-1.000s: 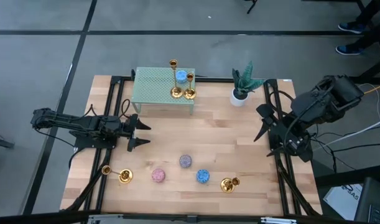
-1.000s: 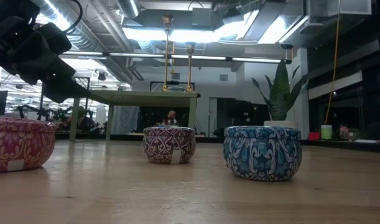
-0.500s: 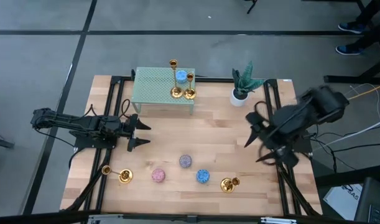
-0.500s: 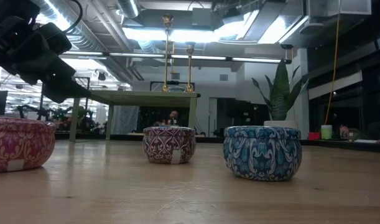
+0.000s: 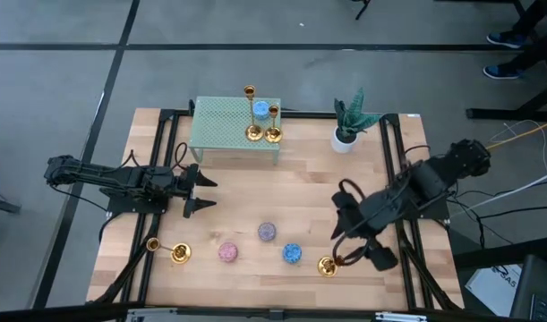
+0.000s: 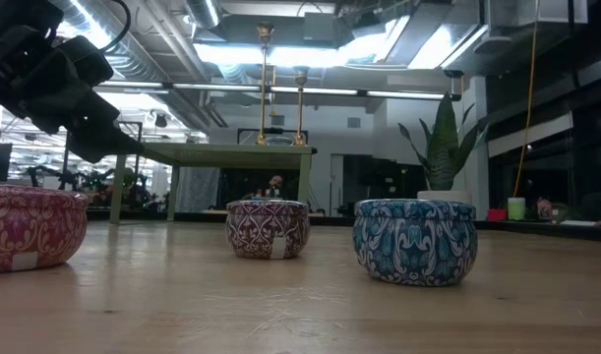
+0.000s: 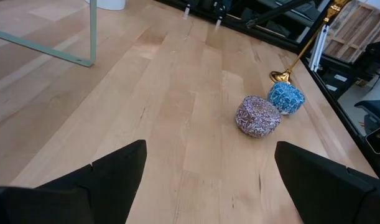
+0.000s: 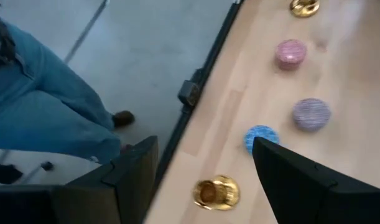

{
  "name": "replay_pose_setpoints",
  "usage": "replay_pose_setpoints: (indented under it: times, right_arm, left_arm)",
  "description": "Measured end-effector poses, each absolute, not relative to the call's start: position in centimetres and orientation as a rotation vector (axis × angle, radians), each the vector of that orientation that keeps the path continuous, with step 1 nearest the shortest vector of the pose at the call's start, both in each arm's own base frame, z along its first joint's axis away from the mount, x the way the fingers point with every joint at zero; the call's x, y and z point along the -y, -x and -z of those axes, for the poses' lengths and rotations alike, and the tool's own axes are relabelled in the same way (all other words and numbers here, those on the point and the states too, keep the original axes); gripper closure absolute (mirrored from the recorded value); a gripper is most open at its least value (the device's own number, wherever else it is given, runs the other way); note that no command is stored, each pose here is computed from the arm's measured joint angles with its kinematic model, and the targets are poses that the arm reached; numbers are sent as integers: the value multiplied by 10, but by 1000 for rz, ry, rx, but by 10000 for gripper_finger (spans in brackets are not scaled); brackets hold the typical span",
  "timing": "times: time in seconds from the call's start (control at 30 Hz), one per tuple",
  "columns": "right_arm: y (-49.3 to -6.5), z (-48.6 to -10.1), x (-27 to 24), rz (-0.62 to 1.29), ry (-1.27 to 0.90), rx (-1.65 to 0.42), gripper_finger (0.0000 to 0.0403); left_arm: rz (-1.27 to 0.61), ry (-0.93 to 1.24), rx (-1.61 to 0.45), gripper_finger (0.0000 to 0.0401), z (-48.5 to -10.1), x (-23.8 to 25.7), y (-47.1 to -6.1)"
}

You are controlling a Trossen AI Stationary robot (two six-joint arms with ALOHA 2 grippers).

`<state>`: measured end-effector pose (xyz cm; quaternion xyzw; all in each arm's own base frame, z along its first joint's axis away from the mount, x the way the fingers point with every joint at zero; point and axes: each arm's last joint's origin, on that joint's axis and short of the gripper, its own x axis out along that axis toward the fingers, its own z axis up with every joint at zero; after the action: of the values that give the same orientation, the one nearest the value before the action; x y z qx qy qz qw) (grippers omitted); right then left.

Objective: Pick & Place candle stick holders
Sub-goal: Put the gold candle holder on the shelf

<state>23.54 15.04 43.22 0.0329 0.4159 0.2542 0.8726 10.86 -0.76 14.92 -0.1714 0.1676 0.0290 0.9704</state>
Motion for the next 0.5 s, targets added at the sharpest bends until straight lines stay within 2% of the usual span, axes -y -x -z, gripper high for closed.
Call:
replay_pose_setpoints:
  times: [0.27,0.5]
  right_arm:
    - [-234,-418,-172,-479,-288,-924,137]
    - [-224,-421,-196,-450,-376,-860,137]
  left_arm:
    - [-58,346,-338,47,-149,8,-109]
    - [-58,346,-339,48,-149,8,-109]
